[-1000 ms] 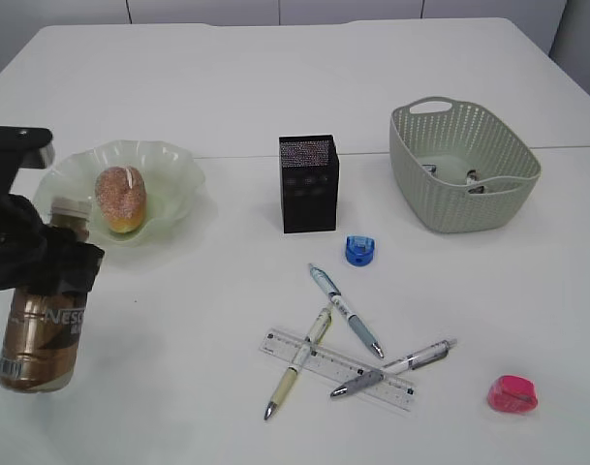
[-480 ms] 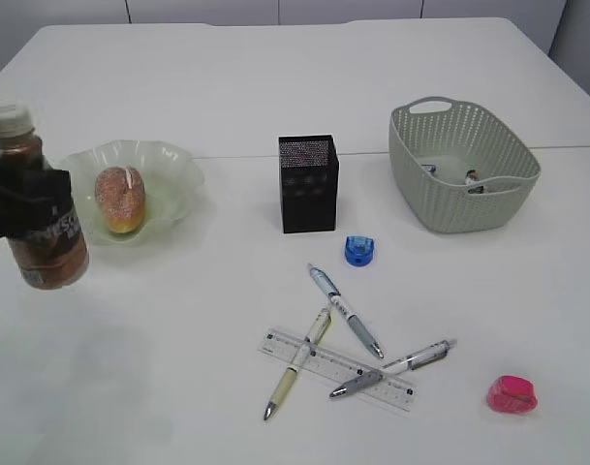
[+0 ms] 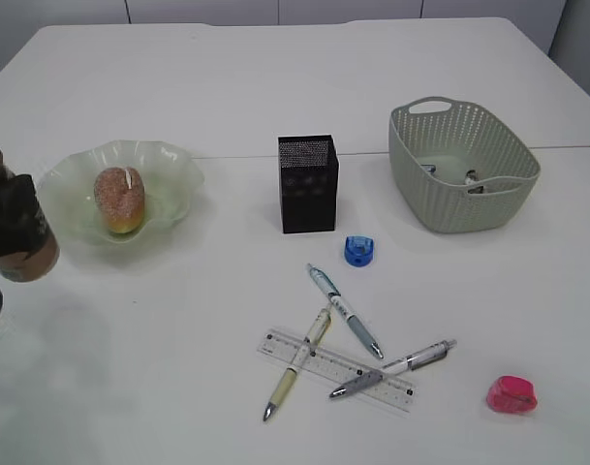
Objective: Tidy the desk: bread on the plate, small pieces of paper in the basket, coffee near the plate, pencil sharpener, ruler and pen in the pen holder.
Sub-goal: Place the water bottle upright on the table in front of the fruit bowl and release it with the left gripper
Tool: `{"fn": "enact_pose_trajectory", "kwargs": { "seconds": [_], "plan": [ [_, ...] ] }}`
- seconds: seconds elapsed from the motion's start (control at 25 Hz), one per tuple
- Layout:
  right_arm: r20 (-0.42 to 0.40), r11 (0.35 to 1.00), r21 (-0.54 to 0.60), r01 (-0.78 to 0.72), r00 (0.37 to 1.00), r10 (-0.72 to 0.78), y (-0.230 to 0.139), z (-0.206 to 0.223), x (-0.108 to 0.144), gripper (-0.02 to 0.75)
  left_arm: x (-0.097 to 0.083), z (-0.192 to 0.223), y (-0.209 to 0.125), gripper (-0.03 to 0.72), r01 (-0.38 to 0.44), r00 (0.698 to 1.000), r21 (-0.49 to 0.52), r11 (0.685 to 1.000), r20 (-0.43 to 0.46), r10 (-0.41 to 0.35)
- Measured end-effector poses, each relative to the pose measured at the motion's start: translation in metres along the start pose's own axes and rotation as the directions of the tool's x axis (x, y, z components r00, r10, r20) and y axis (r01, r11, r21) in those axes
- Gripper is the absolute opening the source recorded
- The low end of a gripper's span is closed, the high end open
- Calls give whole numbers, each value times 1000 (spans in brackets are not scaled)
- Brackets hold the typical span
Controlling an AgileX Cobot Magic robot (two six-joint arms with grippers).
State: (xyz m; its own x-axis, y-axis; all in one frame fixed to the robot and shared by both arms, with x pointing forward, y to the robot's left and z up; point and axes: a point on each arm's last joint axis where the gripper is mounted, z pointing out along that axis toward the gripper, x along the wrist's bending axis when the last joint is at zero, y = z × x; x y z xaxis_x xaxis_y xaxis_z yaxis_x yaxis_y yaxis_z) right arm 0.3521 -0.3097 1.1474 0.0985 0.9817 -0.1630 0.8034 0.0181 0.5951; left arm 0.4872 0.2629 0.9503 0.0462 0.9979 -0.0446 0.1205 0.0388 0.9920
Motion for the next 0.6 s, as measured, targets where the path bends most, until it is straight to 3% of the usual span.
{"fn": "enact_pose_trajectory", "kwargs": {
  "seconds": [0.28,0.6],
  "plan": [
    [15,1000,-2,7,1000,-7,0,0,-1,486,1,16,-39,302,-28,1000,117,993,-12,29],
    [20,1000,-3,8,1000,-8,0,0,-2,486,-2,29,-35,307,-24,1000,81,996,-11,25]
  ]
}}
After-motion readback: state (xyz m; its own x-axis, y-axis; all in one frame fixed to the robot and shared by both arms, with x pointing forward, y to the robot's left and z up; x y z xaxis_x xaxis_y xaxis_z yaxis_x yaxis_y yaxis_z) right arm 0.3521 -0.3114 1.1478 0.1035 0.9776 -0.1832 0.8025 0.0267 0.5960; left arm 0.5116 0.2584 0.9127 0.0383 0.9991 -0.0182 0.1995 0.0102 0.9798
